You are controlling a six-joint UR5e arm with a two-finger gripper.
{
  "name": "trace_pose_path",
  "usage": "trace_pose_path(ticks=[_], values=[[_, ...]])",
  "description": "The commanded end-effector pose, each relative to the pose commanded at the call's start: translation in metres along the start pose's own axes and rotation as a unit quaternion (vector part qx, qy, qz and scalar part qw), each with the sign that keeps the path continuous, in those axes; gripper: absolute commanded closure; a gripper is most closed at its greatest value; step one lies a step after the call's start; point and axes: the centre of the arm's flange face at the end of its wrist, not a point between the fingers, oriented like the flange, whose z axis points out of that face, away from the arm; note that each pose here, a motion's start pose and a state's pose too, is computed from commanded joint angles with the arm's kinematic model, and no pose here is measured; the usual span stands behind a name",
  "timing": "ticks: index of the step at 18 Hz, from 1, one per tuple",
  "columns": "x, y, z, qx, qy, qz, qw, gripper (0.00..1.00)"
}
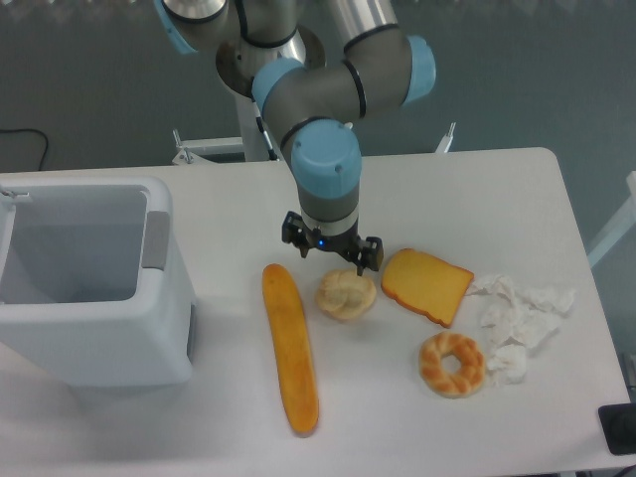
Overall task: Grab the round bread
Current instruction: 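Lower the open gripper down over the small round pale bun, then close the gripper fingers around the round bun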
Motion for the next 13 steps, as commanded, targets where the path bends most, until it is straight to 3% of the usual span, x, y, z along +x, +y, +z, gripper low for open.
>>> trace_pose_path(ticks=[6, 13], values=[[-0.028, 0.008, 0.003, 0.011, -0.001, -0.030, 0.9995, 0.00], [-0.038, -0.004, 0.021, 0.023, 0.020, -0.037, 0.9988, 0.00]])
